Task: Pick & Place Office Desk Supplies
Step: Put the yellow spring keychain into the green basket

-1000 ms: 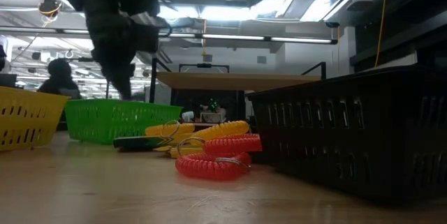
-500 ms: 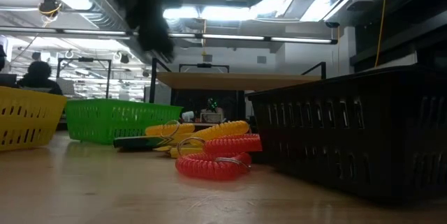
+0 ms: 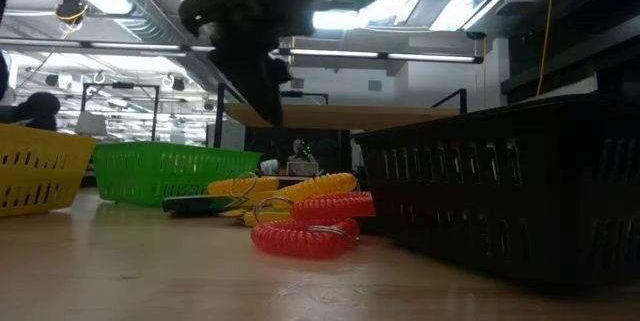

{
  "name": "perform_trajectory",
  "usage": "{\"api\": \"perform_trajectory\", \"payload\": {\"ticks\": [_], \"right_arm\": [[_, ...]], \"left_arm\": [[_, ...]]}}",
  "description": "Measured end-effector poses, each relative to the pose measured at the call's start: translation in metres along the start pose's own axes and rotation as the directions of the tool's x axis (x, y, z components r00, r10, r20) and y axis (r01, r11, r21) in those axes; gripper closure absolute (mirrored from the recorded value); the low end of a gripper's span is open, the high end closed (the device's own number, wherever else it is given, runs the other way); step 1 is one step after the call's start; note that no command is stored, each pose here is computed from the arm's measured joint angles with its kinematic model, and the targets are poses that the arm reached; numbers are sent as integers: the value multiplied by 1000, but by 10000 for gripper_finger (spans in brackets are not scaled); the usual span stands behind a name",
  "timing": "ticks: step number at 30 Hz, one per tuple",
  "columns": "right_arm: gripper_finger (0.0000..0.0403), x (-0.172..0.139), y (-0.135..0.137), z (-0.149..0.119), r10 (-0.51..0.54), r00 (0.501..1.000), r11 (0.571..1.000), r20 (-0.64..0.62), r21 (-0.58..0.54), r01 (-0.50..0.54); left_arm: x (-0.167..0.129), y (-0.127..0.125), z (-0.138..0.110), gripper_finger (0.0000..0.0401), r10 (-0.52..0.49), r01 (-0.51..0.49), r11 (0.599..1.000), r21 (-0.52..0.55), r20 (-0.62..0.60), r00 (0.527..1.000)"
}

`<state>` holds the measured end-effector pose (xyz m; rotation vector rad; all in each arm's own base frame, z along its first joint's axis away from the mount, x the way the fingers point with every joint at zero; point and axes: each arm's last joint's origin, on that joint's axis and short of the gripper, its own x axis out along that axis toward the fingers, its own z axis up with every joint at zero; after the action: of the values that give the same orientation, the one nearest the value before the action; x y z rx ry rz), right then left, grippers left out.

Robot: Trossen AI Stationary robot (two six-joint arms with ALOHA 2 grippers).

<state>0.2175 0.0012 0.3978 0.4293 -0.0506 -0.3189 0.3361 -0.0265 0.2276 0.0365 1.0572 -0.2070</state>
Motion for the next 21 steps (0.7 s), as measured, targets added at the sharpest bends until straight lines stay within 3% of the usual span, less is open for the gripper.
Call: {"api": "perform_trajectory", "payload": {"ticks": [8,21], "right_arm": [[206,0,2,-1,57,998,998,-31,3,-57],[206,0,2,-3,83,994,997,-65,-6,-83]], "left_arm": [[33,-24,7,253,-39,64,978,200,-125,991],[63,-18,0,253,-35,62,989,131,-199,979]]}}
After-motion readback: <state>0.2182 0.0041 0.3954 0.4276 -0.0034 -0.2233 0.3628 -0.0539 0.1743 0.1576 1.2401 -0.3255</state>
